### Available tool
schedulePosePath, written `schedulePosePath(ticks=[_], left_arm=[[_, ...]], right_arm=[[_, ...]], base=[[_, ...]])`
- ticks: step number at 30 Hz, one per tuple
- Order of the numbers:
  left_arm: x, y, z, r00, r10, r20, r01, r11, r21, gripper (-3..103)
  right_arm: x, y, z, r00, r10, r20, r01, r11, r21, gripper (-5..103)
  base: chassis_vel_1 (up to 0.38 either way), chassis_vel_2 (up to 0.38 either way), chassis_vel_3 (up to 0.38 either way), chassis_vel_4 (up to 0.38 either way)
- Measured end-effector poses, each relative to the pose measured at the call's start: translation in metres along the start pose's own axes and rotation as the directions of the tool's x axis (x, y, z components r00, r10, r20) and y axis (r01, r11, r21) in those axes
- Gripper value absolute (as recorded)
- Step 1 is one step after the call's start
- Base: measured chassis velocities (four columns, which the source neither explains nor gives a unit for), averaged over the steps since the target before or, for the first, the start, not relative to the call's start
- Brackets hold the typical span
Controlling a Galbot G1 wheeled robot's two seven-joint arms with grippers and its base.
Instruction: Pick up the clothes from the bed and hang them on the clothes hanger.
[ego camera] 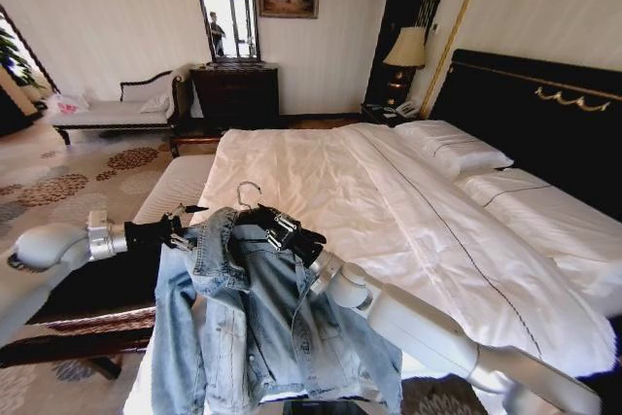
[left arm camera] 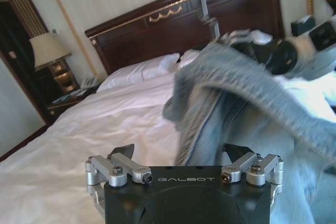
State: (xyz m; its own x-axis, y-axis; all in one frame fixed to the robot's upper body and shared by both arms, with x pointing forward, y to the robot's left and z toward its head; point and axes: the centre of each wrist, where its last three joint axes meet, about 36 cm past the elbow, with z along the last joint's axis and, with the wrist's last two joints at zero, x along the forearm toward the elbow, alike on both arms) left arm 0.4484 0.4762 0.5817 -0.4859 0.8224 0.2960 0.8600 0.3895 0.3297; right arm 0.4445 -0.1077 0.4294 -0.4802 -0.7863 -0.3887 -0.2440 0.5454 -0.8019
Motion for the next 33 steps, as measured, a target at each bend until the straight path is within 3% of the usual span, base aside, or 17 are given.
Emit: schedulePosePath(ticks=[2, 4, 6, 10, 11, 15, 17, 19, 21, 33], left_arm=[[-0.008, -0.008, 0.000, 1.000, 0.006, 0.030, -0.007, 1.000, 0.022, 88], [-0.012, -0.012, -0.001, 0.999, 0.011, 0.043, -0.013, 0.999, 0.036, 88], [-0.016, -0.018, -0.001, 0.998, 0.022, 0.060, -0.025, 0.998, 0.056, 77], [-0.017, -0.021, -0.001, 0.998, 0.033, 0.061, -0.036, 0.997, 0.065, 66], [-0.016, -0.022, 0.001, 0.998, 0.036, 0.061, -0.040, 0.997, 0.072, 56], [-0.015, -0.023, 0.002, 0.997, 0.038, 0.060, -0.043, 0.996, 0.078, 50], [-0.015, -0.026, 0.005, 0.997, 0.038, 0.061, -0.043, 0.995, 0.086, 34], [-0.015, -0.026, 0.005, 0.997, 0.037, 0.061, -0.043, 0.995, 0.087, 34], [-0.016, -0.028, 0.006, 0.997, 0.037, 0.066, -0.043, 0.995, 0.088, 25], [-0.014, -0.032, 0.005, 0.996, 0.027, 0.083, -0.035, 0.995, 0.092, 24]], right_arm=[[-0.002, 0.000, 0.001, 1.000, 0.002, 0.001, -0.002, 1.000, 0.002, 29], [-0.003, 0.000, 0.001, 1.000, 0.002, 0.002, -0.002, 1.000, 0.004, 29], [-0.003, 0.000, 0.001, 1.000, 0.001, 0.002, -0.001, 1.000, 0.005, 29], [-0.003, 0.000, 0.001, 1.000, 0.001, 0.001, -0.001, 1.000, 0.005, 29], [-0.003, 0.000, 0.001, 1.000, 0.000, 0.000, 0.000, 1.000, 0.005, 29], [-0.003, 0.001, 0.001, 1.000, 0.000, 0.000, 0.000, 1.000, 0.005, 29], [-0.003, 0.001, 0.001, 1.000, 0.000, 0.000, 0.000, 1.000, 0.005, 29], [-0.003, 0.001, 0.001, 1.000, 0.000, 0.000, 0.000, 1.000, 0.005, 29], [-0.003, 0.001, 0.000, 1.000, 0.001, 0.001, -0.001, 1.000, 0.005, 29], [-0.003, 0.000, -0.001, 1.000, 0.007, 0.001, -0.006, 1.000, -0.005, 29]], base=[[0.000, 0.000, 0.000, 0.000], [0.000, 0.000, 0.000, 0.000], [0.000, 0.000, 0.000, 0.000], [0.000, 0.000, 0.000, 0.000], [0.000, 0.000, 0.000, 0.000], [0.000, 0.000, 0.000, 0.000], [0.000, 0.000, 0.000, 0.000], [0.000, 0.000, 0.000, 0.000], [0.000, 0.000, 0.000, 0.000], [0.000, 0.000, 0.000, 0.000]])
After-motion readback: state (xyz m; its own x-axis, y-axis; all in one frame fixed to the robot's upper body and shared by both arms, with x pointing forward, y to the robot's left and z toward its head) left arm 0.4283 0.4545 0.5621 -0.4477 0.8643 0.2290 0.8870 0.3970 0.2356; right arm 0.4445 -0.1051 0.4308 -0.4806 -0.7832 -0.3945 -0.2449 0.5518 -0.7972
